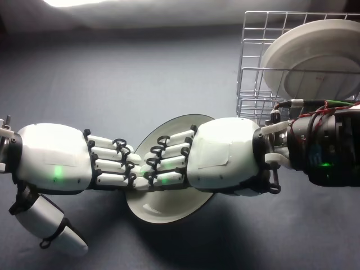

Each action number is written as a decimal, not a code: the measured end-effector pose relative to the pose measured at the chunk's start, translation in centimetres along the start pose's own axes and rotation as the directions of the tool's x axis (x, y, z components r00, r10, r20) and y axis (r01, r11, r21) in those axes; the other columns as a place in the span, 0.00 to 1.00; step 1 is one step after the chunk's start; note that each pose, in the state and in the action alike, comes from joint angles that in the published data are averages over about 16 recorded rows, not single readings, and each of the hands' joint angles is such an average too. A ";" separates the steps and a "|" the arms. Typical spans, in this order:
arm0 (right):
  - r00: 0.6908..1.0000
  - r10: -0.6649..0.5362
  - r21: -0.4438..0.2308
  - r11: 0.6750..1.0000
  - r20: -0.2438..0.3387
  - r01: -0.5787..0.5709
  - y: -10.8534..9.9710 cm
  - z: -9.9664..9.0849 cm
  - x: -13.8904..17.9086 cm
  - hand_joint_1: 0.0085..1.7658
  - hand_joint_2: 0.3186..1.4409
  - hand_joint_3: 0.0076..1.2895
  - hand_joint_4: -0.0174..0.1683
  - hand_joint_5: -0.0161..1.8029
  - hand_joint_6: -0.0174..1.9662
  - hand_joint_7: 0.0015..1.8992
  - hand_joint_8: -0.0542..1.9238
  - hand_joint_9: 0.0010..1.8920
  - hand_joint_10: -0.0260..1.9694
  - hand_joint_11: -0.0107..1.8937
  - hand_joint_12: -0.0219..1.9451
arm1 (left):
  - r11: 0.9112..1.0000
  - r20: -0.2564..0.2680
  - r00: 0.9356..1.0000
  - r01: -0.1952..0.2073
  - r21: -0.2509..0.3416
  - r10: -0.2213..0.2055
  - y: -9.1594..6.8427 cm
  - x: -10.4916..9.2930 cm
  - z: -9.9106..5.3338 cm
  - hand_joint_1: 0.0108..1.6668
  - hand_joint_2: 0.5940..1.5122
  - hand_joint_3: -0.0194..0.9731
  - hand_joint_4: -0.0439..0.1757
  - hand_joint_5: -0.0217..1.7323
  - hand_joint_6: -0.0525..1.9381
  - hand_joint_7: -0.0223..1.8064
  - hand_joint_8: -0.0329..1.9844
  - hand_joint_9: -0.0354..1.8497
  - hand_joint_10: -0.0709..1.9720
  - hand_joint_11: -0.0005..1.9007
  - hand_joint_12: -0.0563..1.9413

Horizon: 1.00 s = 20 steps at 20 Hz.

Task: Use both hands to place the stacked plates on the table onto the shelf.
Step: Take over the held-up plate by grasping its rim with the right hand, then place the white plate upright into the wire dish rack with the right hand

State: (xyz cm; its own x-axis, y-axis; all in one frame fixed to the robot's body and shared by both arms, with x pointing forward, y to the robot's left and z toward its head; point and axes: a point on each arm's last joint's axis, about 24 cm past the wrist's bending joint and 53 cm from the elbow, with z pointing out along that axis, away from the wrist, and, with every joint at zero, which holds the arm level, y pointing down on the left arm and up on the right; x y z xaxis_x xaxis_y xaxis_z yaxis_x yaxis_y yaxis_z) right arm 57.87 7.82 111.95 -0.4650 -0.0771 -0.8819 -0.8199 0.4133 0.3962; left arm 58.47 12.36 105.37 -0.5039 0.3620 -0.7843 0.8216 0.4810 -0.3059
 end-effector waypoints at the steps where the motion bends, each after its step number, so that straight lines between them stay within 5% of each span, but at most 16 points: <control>1: 1.000 0.000 -0.001 1.000 0.000 0.000 0.0 0.1 0.0 0.87 0.69 0.00 0.11 0.05 0.02 0.03 0.03 0.04 0.02 0.01 0.29 | 1.000 0.000 1.000 0.000 0.000 0.000 0.0 0.0 0.0 0.00 0.54 0.04 0.15 0.01 0.01 0.01 0.01 0.01 0.02 0.02 0.04; 5: 1.000 -0.002 -0.007 1.000 0.005 0.002 0.1 0.1 -0.2 0.90 0.69 0.00 0.10 0.12 0.04 0.11 0.04 0.11 0.05 0.05 0.48 | 1.000 0.000 1.000 0.001 0.000 -0.001 0.0 0.0 0.0 0.00 0.54 0.03 0.15 0.01 0.01 0.01 0.01 0.01 0.02 0.01 0.04; 12: 1.000 -0.007 -0.030 1.000 0.024 0.007 0.7 -0.2 -1.0 0.90 0.64 0.00 0.10 0.30 0.11 0.26 0.18 0.26 0.25 0.21 0.77 | 1.000 0.006 1.000 -0.010 0.000 0.010 0.0 -0.4 -0.1 0.00 0.54 0.04 0.15 0.01 0.02 0.01 0.01 0.01 0.02 0.01 0.04; 20: 0.998 -0.006 -0.052 0.999 0.067 0.010 1.6 -1.4 -3.1 0.84 0.58 0.00 0.10 0.44 0.33 0.36 0.35 0.40 0.51 0.41 0.82 | 0.998 0.062 0.997 -0.053 -0.017 0.054 0.3 -3.3 -1.8 0.00 0.54 0.04 0.19 0.02 0.03 0.02 0.01 0.02 0.03 0.01 0.03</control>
State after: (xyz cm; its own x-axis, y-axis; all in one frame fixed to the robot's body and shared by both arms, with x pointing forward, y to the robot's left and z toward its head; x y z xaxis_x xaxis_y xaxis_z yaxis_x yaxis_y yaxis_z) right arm 57.54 7.42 115.72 -0.4365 -0.0186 -0.8995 -0.8405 0.3651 0.4004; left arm 59.88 12.71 108.87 -0.4411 0.3370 -0.8318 0.8427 0.4743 -0.2547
